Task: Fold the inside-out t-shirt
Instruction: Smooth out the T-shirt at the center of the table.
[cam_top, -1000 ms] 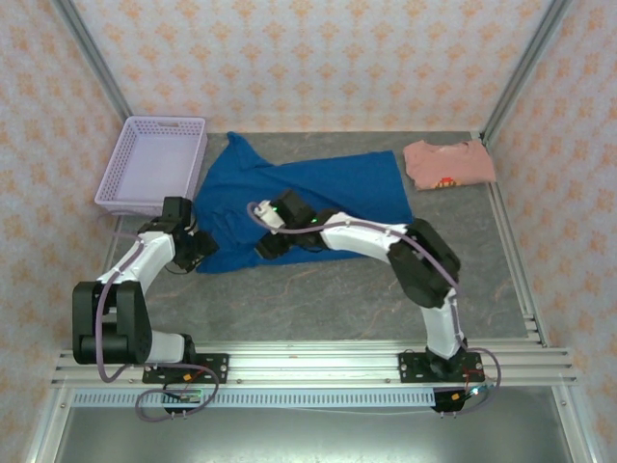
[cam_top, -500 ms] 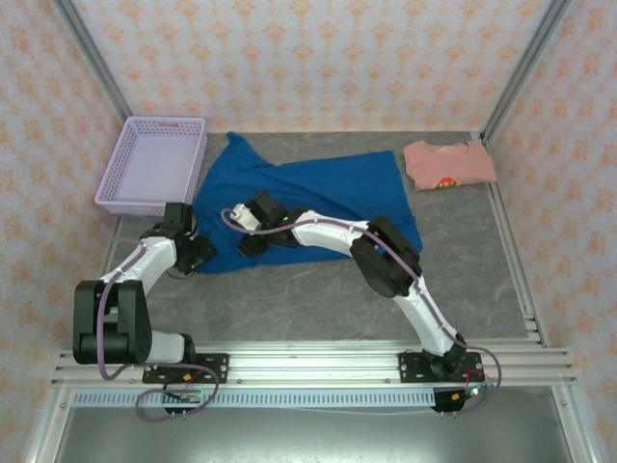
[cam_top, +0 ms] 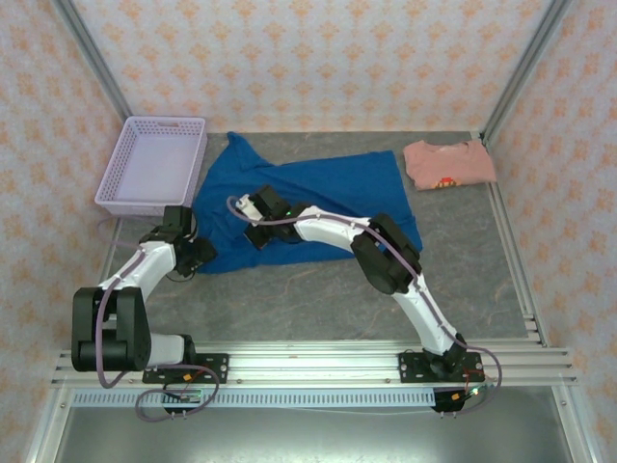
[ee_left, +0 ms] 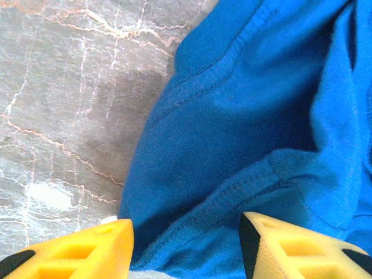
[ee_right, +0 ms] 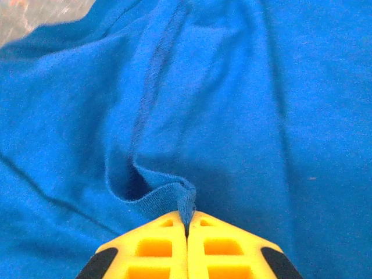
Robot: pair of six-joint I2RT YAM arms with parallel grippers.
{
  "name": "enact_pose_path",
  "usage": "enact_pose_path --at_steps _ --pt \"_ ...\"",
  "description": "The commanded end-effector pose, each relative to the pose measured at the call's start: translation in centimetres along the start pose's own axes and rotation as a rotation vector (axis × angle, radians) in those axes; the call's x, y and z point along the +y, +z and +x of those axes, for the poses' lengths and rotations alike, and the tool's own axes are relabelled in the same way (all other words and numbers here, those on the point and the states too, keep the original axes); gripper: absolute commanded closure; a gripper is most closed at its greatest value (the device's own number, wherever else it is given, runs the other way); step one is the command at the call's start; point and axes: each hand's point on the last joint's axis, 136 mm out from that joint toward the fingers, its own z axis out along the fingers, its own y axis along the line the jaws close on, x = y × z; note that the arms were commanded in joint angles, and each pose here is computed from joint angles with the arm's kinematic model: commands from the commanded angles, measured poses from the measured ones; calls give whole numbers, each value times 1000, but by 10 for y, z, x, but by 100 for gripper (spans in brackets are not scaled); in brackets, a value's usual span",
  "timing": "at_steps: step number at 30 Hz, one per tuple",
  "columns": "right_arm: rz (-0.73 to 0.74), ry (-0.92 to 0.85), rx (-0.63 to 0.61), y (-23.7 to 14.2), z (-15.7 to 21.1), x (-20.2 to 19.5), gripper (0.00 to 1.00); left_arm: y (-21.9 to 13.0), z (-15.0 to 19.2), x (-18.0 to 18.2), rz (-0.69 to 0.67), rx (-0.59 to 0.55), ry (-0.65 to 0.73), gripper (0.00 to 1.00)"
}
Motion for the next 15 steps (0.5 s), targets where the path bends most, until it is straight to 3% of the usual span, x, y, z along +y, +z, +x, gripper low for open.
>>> enact_pose_path --at_steps 1,12,15 --pt "-8 125 -139 -31 -47 -17 94 -5 -1 6 -14 -22 -7 48" --pt "26 572 -249 -26 -44 -116 94 -16 3 6 4 -36 -6 47" --pt "52 630 -238 -24 -37 -135 82 -20 3 3 21 -39 -4 46"
